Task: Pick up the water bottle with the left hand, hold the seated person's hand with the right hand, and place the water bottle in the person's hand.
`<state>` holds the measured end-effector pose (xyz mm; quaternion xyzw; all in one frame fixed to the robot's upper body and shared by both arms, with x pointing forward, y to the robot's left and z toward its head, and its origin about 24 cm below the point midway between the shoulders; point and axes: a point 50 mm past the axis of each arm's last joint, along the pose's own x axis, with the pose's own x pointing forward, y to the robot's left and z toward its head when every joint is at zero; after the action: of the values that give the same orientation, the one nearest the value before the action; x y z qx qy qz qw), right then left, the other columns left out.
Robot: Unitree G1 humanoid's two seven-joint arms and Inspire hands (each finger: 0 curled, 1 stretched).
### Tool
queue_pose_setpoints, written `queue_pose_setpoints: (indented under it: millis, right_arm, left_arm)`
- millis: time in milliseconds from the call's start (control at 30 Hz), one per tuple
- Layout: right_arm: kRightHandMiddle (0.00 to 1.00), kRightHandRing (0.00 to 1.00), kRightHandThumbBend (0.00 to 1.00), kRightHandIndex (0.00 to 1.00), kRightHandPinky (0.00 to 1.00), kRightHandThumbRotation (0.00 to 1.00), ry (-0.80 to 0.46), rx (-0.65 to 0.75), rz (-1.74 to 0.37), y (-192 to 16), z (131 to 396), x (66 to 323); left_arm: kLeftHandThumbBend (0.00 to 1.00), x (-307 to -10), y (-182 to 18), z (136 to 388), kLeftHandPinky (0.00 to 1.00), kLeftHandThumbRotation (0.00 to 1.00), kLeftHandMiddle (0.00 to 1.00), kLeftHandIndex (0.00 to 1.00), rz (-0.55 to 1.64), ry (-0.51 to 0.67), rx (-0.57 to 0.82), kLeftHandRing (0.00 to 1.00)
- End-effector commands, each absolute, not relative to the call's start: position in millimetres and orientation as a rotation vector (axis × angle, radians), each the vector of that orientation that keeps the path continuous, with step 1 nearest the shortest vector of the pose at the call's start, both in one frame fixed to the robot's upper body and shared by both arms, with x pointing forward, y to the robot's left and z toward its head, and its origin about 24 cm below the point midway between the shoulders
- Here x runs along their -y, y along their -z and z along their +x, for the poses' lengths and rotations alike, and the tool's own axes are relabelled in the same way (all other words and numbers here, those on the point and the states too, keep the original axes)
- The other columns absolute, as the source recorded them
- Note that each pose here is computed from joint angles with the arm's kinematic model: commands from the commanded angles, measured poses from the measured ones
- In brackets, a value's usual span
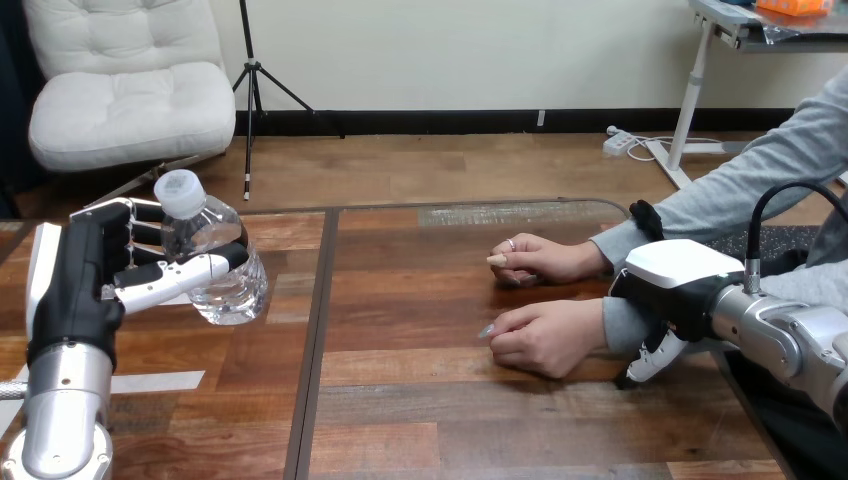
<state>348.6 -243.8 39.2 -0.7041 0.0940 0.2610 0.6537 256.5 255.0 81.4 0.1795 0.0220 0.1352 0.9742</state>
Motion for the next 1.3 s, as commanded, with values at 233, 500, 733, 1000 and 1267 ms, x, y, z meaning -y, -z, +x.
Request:
queue_pose_setpoints:
  millis: [233,500,733,1000,1267]
  right_arm:
    - [0.42,0.35,0.69,0.46,0.3,0.06,-0.529,-0.119,-1.548,-64.7,366.2,230.2]
    - [0.41,0.34,0.66,0.46,0.29,0.01,-0.526,-0.114,-1.539,-65.4,366.0,230.7]
    - [0.41,0.33,0.65,0.46,0.28,0.0,-0.522,-0.108,-1.535,-65.6,365.6,231.6]
    - [0.4,0.32,0.63,0.46,0.28,0.0,-0.511,-0.103,-1.52,-65.8,365.3,232.1]
    - [0.39,0.32,0.61,0.45,0.27,0.0,-0.505,-0.09,-1.507,-66.1,364.7,232.2]
  left_arm:
    - [0.71,-248.8,-112.0,264.3,0.31,0.0,0.4,0.43,0.361,-0.264,0.109,0.36]
    - [0.71,-248.4,-112.3,264.3,0.32,0.0,0.4,0.43,0.355,-0.264,0.108,0.36]
    - [0.7,-248.1,-112.6,264.6,0.32,0.0,0.4,0.43,0.356,-0.264,0.106,0.36]
    - [0.7,-248.3,-112.2,264.4,0.32,0.0,0.4,0.43,0.353,-0.264,0.107,0.36]
    - [0.7,-248.7,-111.5,264.5,0.32,0.0,0.4,0.43,0.35,-0.263,0.104,0.36]
